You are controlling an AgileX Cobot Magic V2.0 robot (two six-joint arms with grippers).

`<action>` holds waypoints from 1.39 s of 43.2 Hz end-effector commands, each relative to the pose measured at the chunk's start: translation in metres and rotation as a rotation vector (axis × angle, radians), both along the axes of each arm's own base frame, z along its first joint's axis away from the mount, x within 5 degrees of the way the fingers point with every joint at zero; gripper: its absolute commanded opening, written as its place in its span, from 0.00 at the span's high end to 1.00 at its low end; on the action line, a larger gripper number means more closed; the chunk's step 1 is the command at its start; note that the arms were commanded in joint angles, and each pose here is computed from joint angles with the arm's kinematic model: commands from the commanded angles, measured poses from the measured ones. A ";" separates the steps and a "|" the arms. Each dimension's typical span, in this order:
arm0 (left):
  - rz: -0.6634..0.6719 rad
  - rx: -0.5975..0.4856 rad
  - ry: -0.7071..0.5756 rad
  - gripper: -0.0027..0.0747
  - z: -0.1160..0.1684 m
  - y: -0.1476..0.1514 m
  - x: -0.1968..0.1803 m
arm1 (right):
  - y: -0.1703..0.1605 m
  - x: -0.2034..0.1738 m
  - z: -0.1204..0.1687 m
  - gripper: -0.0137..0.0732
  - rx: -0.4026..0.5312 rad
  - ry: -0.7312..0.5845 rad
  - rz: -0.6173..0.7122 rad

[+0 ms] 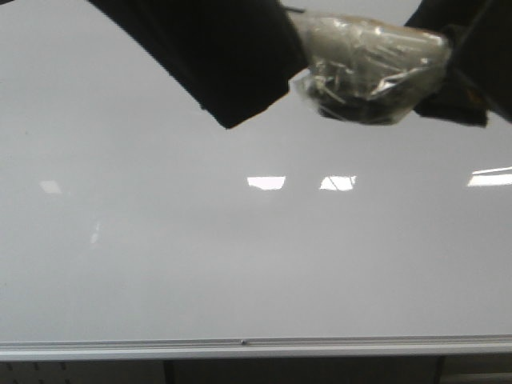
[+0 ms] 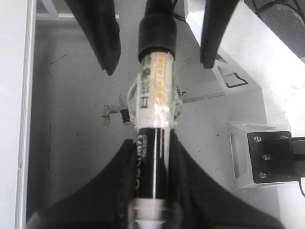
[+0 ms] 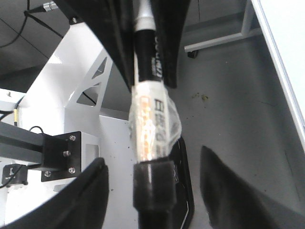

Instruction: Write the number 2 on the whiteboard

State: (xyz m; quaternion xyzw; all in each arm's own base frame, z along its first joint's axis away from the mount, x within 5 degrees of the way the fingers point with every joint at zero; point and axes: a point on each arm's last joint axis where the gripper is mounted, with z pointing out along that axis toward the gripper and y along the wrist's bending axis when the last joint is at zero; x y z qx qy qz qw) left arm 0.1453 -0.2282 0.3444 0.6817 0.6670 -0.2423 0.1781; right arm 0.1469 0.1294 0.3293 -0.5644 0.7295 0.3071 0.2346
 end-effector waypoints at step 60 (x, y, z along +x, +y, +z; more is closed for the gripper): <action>1.588 -0.571 -0.617 0.98 -0.067 0.226 0.099 | -0.087 -0.002 0.048 0.30 -0.053 -0.186 -0.741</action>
